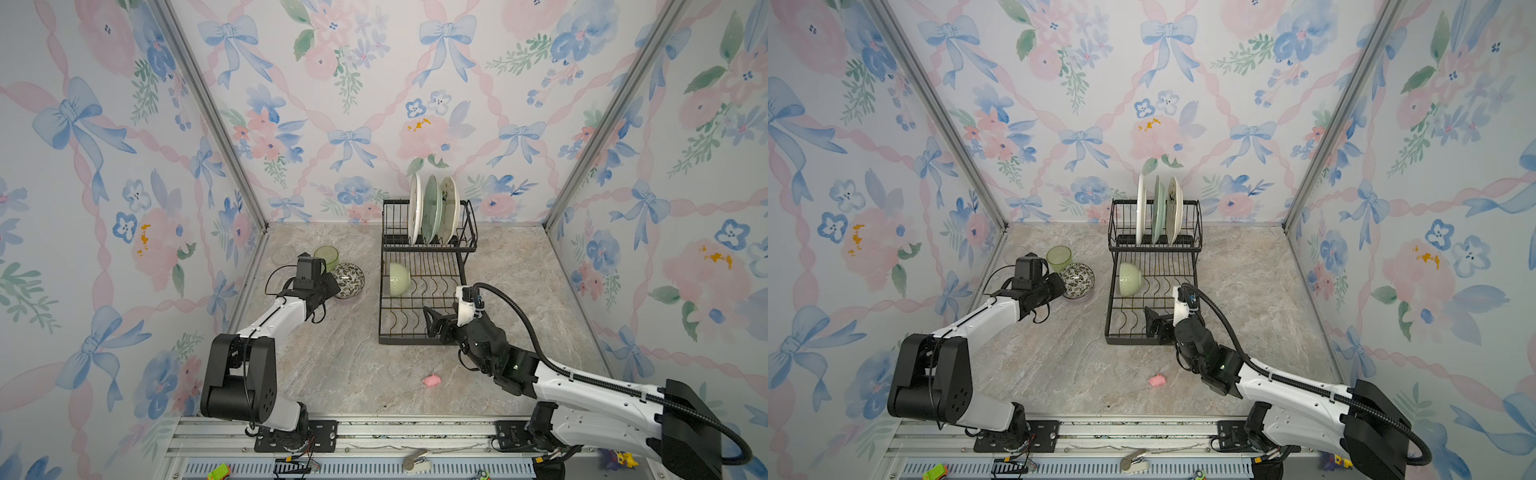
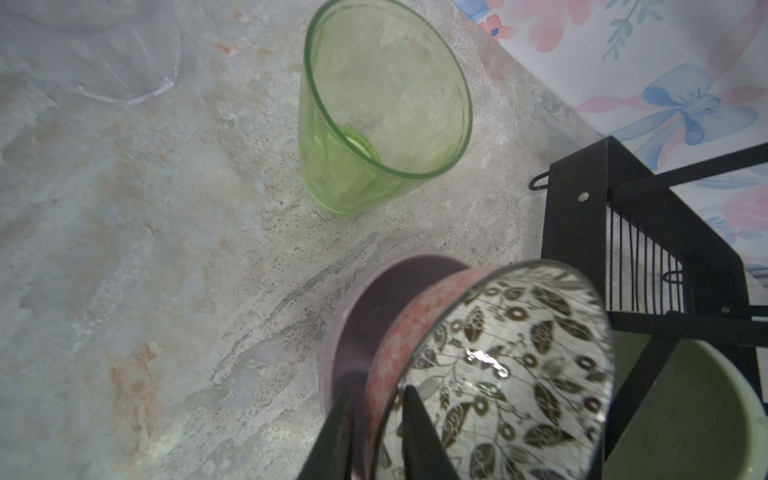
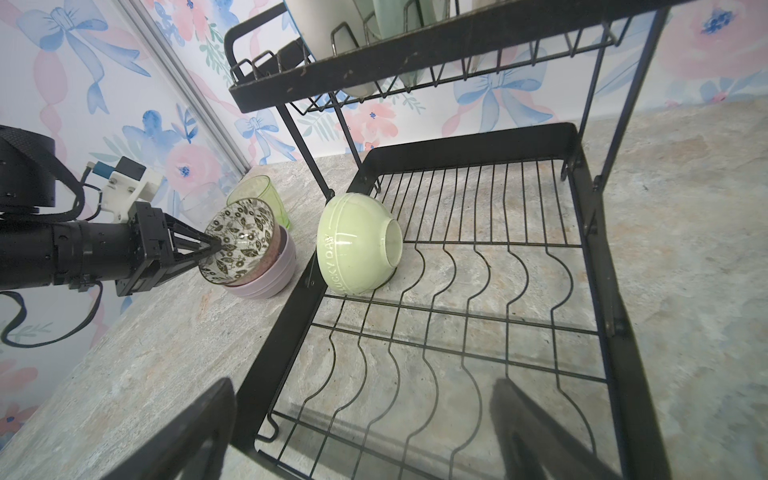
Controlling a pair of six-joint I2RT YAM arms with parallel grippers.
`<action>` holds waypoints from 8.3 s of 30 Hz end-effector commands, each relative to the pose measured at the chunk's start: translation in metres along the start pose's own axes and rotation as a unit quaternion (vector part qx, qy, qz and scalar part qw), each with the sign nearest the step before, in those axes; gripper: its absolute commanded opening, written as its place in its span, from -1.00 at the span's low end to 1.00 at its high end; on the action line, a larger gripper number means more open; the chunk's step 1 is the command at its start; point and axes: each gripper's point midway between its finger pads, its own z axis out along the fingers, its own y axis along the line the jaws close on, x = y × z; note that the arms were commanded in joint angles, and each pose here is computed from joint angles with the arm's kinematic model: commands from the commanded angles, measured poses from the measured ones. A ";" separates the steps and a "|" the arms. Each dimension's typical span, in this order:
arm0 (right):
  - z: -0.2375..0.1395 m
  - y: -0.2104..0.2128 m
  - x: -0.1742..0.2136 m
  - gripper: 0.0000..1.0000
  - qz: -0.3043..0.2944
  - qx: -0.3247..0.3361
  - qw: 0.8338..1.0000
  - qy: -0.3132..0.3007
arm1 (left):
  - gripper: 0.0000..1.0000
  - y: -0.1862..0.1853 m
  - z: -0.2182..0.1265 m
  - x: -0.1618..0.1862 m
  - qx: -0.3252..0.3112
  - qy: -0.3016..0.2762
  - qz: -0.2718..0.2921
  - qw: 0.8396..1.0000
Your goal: Unload the mixed dishes from the dish rack
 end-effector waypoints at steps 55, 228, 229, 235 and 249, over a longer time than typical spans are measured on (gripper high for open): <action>0.168 0.018 0.044 0.94 -0.046 -0.023 0.990 0.134 | 0.96 -0.022 -0.079 0.032 0.075 -0.101 0.067 0.990; 0.068 0.067 -0.036 0.05 0.113 -0.132 0.985 0.023 | 0.86 -0.112 -0.070 0.093 0.289 0.041 0.021 0.956; 0.067 0.069 -0.037 0.05 0.116 -0.138 0.983 0.021 | 0.84 -0.116 -0.071 0.092 0.293 0.041 0.023 0.955; 0.058 0.082 -0.045 0.05 0.116 -0.169 0.979 0.019 | 0.64 -0.135 -0.074 0.093 0.315 0.051 0.021 0.948; 0.038 0.104 -0.054 0.05 0.118 -0.208 0.971 0.008 | 0.46 -0.160 -0.072 0.084 0.350 0.061 0.004 0.935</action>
